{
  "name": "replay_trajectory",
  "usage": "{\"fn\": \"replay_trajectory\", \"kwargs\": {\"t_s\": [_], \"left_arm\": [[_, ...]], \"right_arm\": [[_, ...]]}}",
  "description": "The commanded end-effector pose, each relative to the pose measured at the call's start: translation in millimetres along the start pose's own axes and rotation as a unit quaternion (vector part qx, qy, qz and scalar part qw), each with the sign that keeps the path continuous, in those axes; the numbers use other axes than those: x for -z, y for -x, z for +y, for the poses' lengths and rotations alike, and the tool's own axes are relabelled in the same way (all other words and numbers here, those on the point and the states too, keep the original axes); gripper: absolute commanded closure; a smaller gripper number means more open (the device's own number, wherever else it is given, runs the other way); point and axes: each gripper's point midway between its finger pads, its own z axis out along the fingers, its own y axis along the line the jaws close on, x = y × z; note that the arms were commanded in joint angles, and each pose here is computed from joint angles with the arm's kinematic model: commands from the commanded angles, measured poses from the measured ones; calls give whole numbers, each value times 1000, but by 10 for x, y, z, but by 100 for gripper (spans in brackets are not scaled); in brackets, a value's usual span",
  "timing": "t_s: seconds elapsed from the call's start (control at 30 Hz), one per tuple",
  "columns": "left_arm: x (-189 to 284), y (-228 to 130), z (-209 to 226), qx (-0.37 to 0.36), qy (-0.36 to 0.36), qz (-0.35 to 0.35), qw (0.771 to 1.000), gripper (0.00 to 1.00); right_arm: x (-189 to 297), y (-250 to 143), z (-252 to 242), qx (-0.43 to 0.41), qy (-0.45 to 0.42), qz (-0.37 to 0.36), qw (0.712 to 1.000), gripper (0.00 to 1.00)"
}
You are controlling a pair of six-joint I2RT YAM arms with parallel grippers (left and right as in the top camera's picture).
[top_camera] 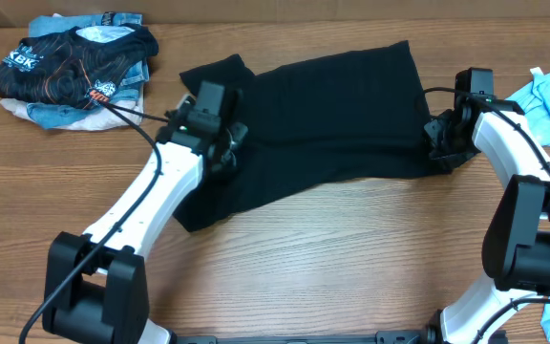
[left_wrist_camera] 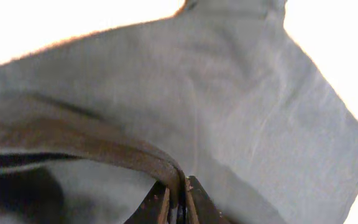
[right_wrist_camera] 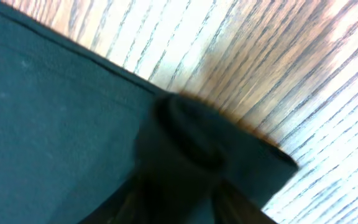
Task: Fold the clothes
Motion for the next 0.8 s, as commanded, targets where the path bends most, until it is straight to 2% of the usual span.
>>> {"fn": "replay_trajectory", "kwargs": {"t_s": [0.0,0.13,0.33,0.43,0.47,0.57,0.7,0.77], "left_arm": [[25,191,-101,-34,-15,-29,999,88],[11,221,-175,-45,-29,-36,998,86],[-105,220,-199,-60,-32,-38,997,86],[-217,206,-182,-64,-27,-36,997,85],[-255,204,-185,-68,-27,-36,997,85],[-367,182,-148,-76,-19,-33,996,84],[-418,167,-90,-100,-7,-29,995,82],[-416,166,-91,-115,-7,-29,993,78]], "right_arm": [[-21,19,6,-4,1,-1,1000,69],[-21,32,21,-9,5,-4,1000,72],[-19,69,64,-15,14,-11,1000,87],[-18,91,90,-15,19,-16,1000,87],[-19,97,97,-15,20,-17,1000,83],[-19,94,105,-15,22,-16,1000,59],[-13,51,169,-14,40,-2,999,46],[-8,37,225,-6,54,4,999,43]]}}
